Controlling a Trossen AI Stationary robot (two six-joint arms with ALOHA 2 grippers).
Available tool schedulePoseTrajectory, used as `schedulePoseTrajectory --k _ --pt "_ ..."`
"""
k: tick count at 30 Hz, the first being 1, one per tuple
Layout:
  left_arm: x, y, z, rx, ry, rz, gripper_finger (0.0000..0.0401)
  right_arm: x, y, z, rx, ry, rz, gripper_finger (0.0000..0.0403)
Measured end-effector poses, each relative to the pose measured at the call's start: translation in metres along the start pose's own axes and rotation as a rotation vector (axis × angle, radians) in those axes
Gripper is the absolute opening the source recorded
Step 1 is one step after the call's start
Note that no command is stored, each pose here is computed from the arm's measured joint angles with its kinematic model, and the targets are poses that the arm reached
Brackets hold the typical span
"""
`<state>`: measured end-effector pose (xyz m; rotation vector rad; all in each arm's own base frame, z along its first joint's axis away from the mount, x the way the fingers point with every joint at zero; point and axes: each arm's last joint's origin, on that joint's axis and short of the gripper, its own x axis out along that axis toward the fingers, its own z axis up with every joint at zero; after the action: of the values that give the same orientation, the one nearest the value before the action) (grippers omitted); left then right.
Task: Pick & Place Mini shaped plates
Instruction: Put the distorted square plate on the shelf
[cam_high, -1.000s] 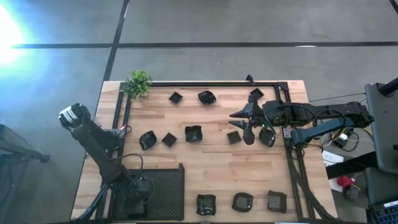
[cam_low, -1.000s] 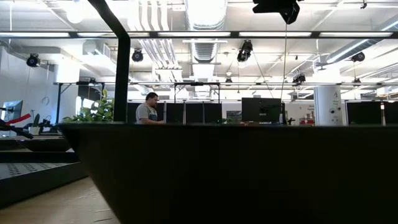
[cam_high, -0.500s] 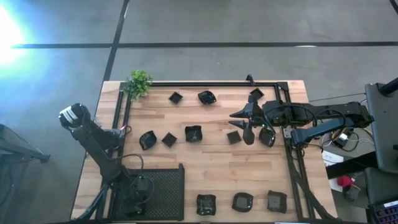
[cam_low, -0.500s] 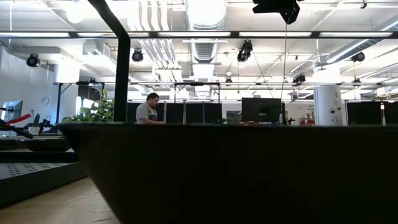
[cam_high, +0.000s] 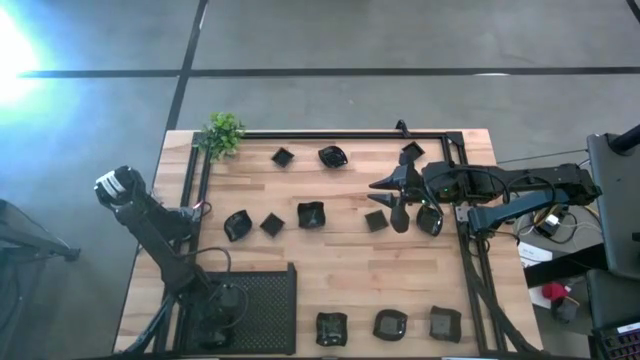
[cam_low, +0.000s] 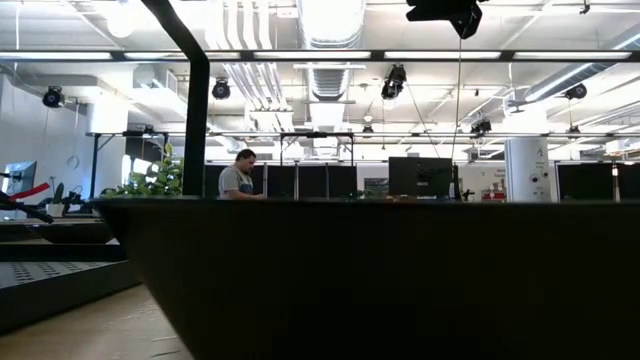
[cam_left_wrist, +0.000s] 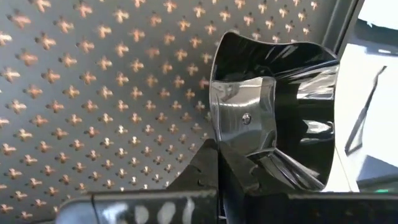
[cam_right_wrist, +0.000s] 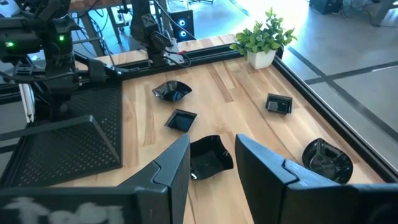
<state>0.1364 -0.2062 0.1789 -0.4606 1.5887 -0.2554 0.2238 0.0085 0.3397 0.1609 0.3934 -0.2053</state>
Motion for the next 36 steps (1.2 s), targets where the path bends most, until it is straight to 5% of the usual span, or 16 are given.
schedulePoseTrajectory --k 25,36 --pt "0.0011 0.0023 -0.0005 0.016 -0.013 0.022 0.0002 -0.0001 0.0000 -0.0001 0.002 0.000 0.000 0.0123" --pt "0.0011 0.0046 -0.0010 0.034 -0.017 0.050 0.0059 -0.0001 0.0000 0.0000 0.002 0.000 0.000 0.0123"
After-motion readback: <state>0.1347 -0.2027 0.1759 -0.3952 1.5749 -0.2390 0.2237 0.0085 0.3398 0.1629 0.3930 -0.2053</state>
